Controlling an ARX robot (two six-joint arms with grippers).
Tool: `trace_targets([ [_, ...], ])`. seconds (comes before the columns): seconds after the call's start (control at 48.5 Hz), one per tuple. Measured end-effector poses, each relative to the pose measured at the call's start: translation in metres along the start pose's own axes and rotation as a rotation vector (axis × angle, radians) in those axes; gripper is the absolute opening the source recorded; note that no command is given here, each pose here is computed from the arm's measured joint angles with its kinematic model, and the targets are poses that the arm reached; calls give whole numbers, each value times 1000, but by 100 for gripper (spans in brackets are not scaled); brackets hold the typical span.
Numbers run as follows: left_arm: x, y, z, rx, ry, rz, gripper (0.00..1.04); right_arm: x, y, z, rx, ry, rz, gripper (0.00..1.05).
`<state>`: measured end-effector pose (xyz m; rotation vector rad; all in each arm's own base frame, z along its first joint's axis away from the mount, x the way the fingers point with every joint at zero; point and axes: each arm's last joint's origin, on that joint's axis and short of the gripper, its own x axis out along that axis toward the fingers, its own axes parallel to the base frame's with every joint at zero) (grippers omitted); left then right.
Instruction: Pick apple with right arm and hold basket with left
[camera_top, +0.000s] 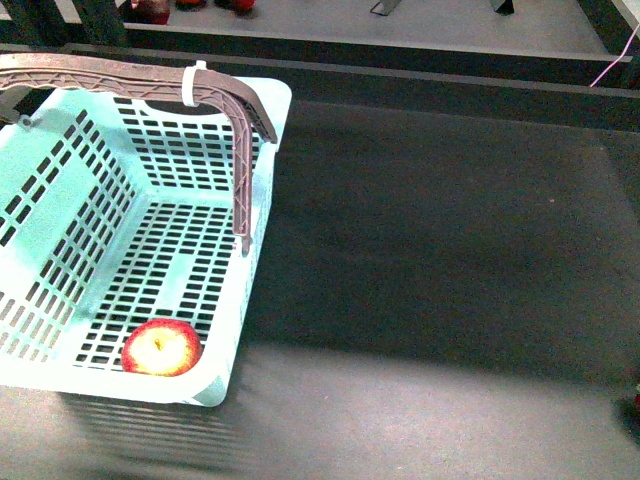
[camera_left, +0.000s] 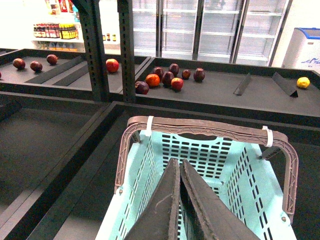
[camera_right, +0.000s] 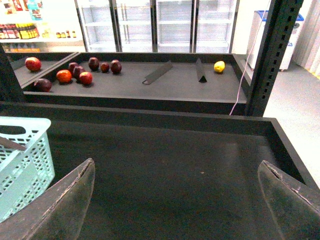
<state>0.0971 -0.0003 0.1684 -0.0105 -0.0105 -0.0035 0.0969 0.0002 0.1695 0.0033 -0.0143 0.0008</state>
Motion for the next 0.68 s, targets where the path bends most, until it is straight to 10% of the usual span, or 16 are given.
trace_targets([
  [0.206,0,0,0,0,0,0,7,0,0,0,0,0,0,96],
  [0.536,0,0,0,0,0,0,83,0,0,0,0,0,0,96],
  [0.68,0,0,0,2,0,0,98,0,0,0,0,0,0,96],
])
